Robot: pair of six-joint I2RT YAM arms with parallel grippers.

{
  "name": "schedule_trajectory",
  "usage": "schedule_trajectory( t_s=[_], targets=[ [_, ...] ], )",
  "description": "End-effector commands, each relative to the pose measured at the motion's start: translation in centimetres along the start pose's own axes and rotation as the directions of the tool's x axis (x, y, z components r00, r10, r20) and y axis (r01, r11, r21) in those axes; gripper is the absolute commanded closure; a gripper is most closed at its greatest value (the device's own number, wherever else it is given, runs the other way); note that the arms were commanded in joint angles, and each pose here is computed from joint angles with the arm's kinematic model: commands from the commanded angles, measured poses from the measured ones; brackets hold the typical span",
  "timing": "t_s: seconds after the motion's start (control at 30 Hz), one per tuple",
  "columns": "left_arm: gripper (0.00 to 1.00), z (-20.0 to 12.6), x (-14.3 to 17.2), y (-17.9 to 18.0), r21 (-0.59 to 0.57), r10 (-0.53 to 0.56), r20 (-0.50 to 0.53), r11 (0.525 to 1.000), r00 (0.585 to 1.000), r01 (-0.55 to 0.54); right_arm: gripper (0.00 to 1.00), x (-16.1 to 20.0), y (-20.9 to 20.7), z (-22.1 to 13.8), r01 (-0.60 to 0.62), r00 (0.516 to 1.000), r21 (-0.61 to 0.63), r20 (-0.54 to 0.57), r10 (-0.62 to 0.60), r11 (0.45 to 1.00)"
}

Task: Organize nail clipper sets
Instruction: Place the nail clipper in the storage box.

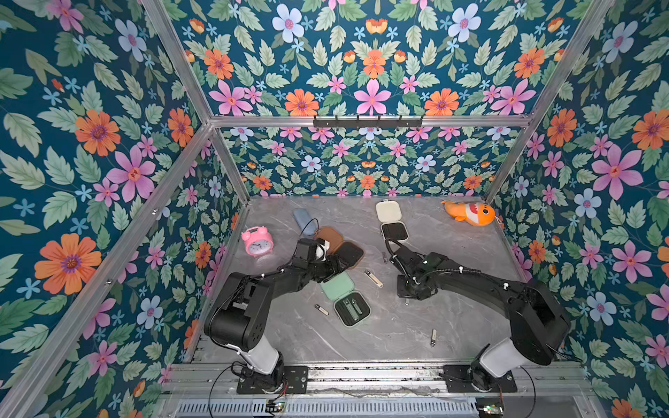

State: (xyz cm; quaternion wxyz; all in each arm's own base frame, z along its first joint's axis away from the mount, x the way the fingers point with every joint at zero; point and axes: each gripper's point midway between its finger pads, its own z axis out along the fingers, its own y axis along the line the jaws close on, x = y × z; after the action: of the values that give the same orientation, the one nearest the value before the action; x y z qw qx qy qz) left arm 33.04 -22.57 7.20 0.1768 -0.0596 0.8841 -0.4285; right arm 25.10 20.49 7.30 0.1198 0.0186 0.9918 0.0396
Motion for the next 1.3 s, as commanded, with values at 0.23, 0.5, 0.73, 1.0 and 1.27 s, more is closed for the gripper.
schedule_trajectory(
  t_s=[0.23, 0.5, 0.73, 1.0, 1.27],
  targets=[
    [0.35, -0.5, 1.0, 1.8, -0.113, 0.001, -0.020, 0.994, 1.000, -0.004, 0.93, -1.0, 11.4, -0.6, 0.390, 0.918, -0.230, 0.176, -0.356, 0.891],
    [0.35, -0.5, 0.9, 3.1, -0.184, 0.003, -0.021, 0.983, 1.000, -0.007, 0.92, -0.2, 14.7, 0.3, 0.513, 0.856, -0.255, 0.224, -0.466, 0.819],
    [0.35, -0.5, 1.4, 4.7, -0.245, -0.001, -0.034, 0.969, 0.999, -0.007, 0.93, 1.0, 15.8, 1.7, 0.573, 0.818, -0.241, 0.213, -0.534, 0.783],
    [0.35, -0.3, 1.8, 5.6, -0.264, -0.014, -0.038, 0.964, 0.999, 0.003, 0.93, 1.9, 14.9, 2.9, 0.589, 0.808, -0.225, 0.185, -0.559, 0.776],
    [0.36, -0.1, 2.0, 5.9, -0.268, -0.020, -0.042, 0.963, 0.999, 0.008, 0.93, 2.8, 14.7, 3.3, 0.591, 0.807, -0.235, 0.169, -0.566, 0.772]
  ],
)
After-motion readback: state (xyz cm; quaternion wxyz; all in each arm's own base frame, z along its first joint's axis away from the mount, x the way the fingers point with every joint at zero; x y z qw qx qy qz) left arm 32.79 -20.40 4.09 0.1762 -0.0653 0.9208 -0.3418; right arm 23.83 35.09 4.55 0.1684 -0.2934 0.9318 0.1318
